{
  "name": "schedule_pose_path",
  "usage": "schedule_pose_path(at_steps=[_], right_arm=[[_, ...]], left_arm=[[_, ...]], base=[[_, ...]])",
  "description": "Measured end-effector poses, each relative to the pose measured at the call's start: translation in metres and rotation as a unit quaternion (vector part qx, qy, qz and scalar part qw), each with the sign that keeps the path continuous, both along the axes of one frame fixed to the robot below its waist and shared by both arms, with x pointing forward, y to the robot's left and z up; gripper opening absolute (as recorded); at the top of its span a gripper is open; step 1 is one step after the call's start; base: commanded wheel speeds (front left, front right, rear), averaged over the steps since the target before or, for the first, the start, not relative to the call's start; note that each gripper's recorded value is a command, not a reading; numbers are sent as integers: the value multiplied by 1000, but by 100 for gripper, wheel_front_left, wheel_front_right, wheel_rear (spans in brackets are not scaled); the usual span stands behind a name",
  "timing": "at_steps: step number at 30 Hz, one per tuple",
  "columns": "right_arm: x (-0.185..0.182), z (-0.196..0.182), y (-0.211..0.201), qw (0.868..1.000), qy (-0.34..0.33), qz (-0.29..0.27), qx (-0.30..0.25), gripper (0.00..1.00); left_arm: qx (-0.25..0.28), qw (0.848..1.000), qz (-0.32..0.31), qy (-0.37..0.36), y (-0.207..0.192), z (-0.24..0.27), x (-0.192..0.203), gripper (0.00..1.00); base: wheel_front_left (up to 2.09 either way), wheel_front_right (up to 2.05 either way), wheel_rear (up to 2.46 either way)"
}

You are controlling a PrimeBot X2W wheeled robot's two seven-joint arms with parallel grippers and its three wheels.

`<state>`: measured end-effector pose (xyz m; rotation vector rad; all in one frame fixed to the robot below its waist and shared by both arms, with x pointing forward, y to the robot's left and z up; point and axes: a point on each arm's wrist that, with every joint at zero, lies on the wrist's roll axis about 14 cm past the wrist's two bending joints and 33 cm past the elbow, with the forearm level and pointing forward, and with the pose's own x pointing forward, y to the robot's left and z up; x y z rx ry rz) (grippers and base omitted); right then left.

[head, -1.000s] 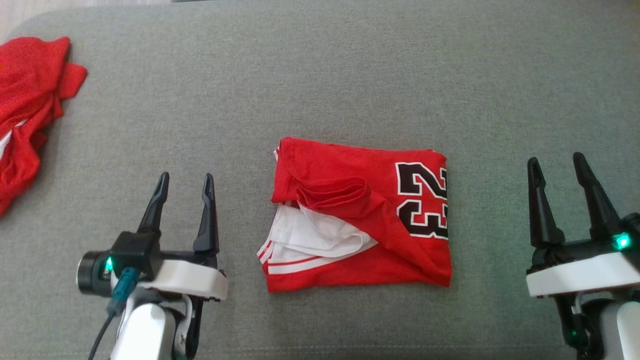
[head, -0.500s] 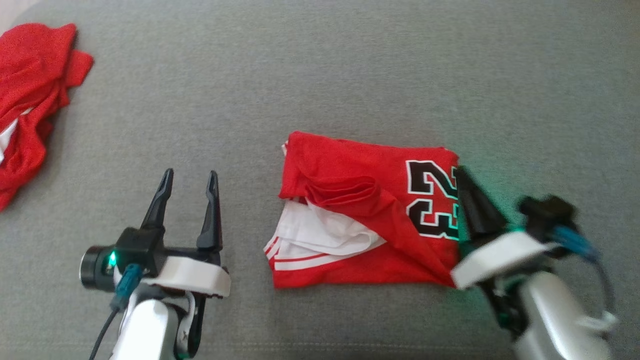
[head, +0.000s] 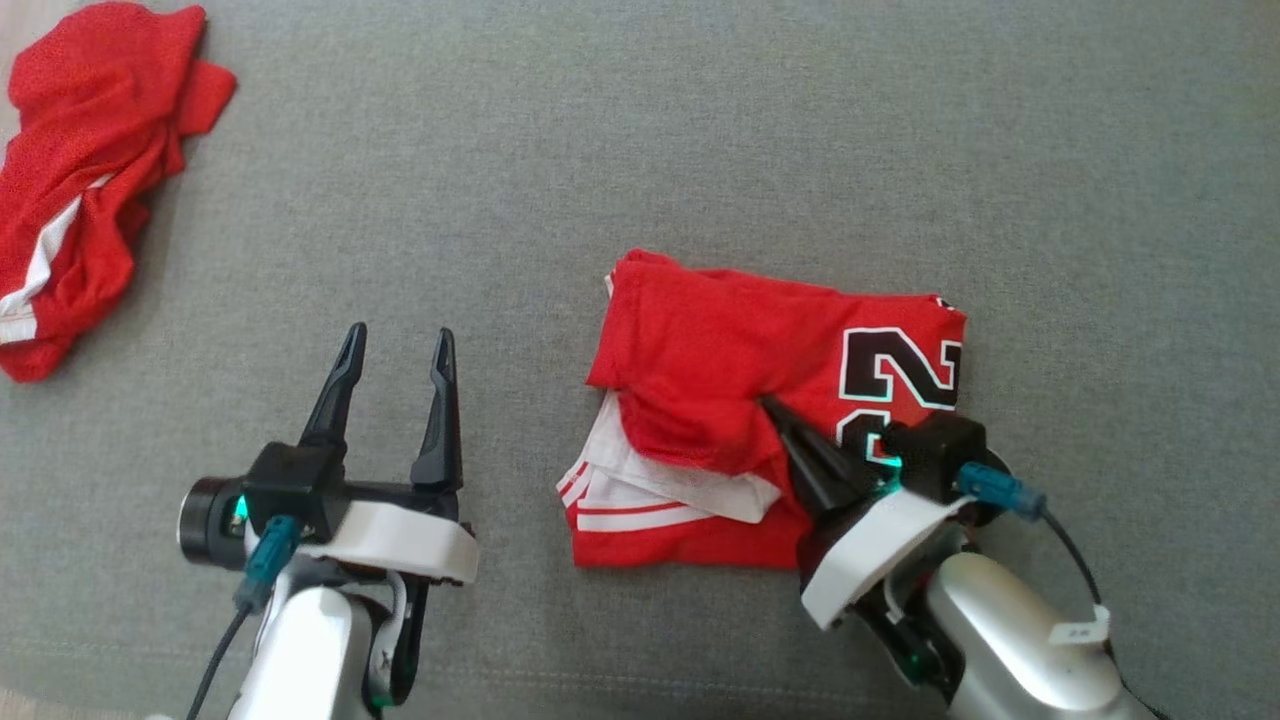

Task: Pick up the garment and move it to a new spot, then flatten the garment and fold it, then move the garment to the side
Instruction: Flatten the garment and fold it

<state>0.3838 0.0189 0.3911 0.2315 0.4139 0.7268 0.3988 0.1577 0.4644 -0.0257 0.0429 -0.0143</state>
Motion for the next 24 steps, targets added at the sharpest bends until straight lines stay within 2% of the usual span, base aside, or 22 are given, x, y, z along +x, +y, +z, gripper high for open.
schedule_pose_path(at_steps=[7, 9, 13, 16, 17, 18, 19, 20, 24], right_arm=[[-40, 3, 35, 996, 22, 91, 11, 0], [-46, 4, 40, 994, 25, 101, 18, 0], [-26, 14, 23, 998, -1, 63, 28, 0], [10, 34, -8, 998, -41, -8, 38, 0], [24, 41, -22, 997, -57, -38, 38, 31], [36, 49, -39, 994, -75, -68, 35, 90], [46, 56, -56, 990, -94, -97, 30, 90], [52, 64, -73, 986, -111, -125, 26, 100], [55, 85, -122, 966, -158, -205, 9, 100]], left_arm=[[-3, 1000, -6, 1, -5, -1, 2, 100], [-3, 1000, -7, 0, -6, -1, 3, 100], [-4, 1000, -9, -3, -7, 1, 3, 100], [-9, 1000, -9, -9, -8, 5, 4, 100], [-10, 1000, -9, -11, -7, 7, 3, 100], [-10, 1000, -8, -14, -7, 9, 3, 100], [-10, 1000, -7, -18, -6, 12, 3, 100], [-11, 1000, -5, -21, -5, 14, 3, 100], [-12, 999, 0, -30, -3, 21, -1, 100]], base=[[0, 0, 0], [0, 0, 0], [0, 0, 0], [0, 0, 0], [0, 0, 0], [0, 0, 0], [0, 0, 0], [0, 0, 0], [0, 0, 0]])
